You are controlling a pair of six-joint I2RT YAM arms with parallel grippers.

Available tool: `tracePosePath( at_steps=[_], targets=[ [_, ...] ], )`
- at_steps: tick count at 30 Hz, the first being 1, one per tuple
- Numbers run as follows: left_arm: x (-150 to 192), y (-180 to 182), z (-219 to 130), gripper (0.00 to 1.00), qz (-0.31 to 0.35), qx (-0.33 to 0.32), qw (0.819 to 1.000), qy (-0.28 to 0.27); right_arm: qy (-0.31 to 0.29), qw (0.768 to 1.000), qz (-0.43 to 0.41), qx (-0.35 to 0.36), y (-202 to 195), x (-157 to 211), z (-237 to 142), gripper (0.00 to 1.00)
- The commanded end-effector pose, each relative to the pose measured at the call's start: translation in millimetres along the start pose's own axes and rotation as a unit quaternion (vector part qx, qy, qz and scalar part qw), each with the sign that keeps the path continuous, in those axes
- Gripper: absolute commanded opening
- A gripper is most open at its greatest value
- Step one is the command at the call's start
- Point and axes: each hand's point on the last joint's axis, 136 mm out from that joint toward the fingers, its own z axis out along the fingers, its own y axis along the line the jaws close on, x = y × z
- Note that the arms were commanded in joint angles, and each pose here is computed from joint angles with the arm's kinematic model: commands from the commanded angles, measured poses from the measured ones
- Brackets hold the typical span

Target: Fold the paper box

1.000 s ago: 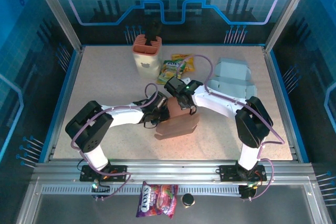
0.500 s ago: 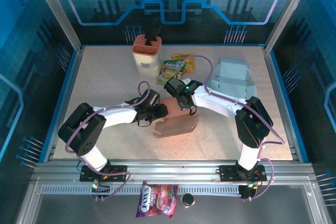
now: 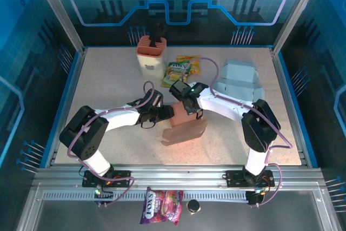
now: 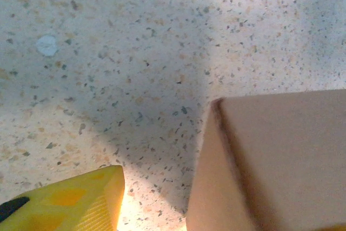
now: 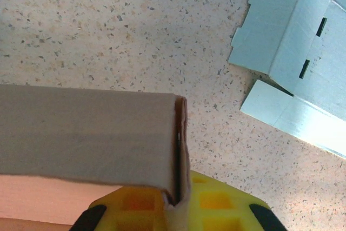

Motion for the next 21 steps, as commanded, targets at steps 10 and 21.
tracePosePath(
  at_steps=[10,21],
  targets=[
    [-12.3,0.3,1.7,0.25,0.009,-0.017,1.000,-0.009,0.010,1.000,0.012,0.000,-3.6,-2.8,-0.8,0.00],
    [2.3,36.7,1.7,0.00,-0.007,-0.152,0.988,-0.012,0.010,1.000,0.017,-0.004,-2.4,-3.9,-2.5,0.00]
  ],
)
